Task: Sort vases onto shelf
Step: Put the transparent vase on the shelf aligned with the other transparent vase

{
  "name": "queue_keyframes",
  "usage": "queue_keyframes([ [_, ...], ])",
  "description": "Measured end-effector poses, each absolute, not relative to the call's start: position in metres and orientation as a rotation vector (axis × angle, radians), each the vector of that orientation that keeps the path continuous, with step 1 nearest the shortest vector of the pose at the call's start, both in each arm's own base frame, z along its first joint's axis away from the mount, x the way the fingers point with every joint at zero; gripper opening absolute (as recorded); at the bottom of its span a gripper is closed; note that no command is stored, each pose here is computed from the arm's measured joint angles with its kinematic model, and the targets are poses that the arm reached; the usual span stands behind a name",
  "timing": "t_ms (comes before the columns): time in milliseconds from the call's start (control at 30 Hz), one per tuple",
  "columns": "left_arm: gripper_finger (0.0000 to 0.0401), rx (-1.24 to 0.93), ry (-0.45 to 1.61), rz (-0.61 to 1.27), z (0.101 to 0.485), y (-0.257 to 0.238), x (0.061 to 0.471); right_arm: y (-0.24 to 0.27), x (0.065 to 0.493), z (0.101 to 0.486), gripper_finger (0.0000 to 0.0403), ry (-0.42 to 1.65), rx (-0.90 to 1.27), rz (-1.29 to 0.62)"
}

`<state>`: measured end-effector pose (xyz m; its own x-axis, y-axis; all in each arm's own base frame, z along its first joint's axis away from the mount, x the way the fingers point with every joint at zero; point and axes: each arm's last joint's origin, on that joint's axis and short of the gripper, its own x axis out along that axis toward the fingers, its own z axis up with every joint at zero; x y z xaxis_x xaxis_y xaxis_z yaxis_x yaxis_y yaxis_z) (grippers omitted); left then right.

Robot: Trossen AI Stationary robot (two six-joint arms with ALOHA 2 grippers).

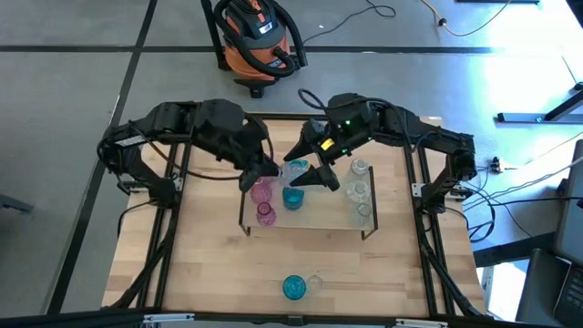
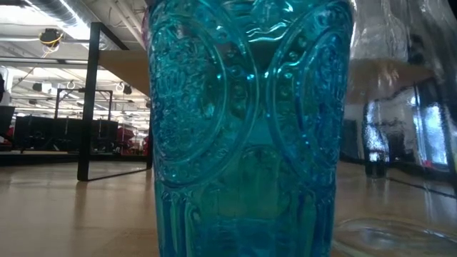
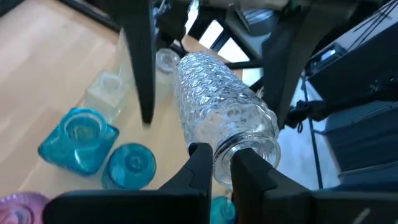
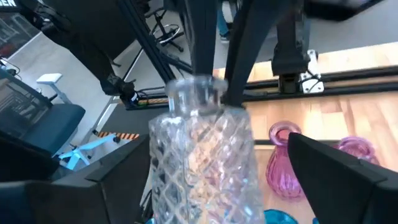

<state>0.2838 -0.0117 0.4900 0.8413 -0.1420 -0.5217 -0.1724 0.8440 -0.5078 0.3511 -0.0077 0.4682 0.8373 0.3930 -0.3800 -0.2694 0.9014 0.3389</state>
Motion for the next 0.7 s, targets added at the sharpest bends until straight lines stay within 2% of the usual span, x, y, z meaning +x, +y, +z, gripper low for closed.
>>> queue_keyframes([
  [267, 0.0027, -0.569, 0.546, 0.017, 0.493, -0.005, 0.285, -0.007, 0.362, 0.455, 0.0344, 0.518, 0.307, 0.38],
  [367, 0.0027, -0.567, 0.537, 0.015, 0.493, -0.005, 0.286, -0.008, 0.363, 0.455, 0.0309, 0.513, 0.305, 0.38],
  [500, 0.0027, -0.563, 0.542, 0.014, 0.493, -0.005, 0.286, -0.007, 0.363, 0.455, 0.0224, 0.513, 0.3, 0.391],
  [600, 0.003, -0.565, 0.536, 0.016, 0.493, -0.005, 0.286, -0.007, 0.363, 0.455, 0.0218, 0.508, 0.287, 0.404],
  [700, 0.0056, -0.566, 0.522, 0.021, 0.495, -0.003, 0.285, -0.008, 0.363, 0.455, 0.0218, 0.505, 0.282, 0.389],
])
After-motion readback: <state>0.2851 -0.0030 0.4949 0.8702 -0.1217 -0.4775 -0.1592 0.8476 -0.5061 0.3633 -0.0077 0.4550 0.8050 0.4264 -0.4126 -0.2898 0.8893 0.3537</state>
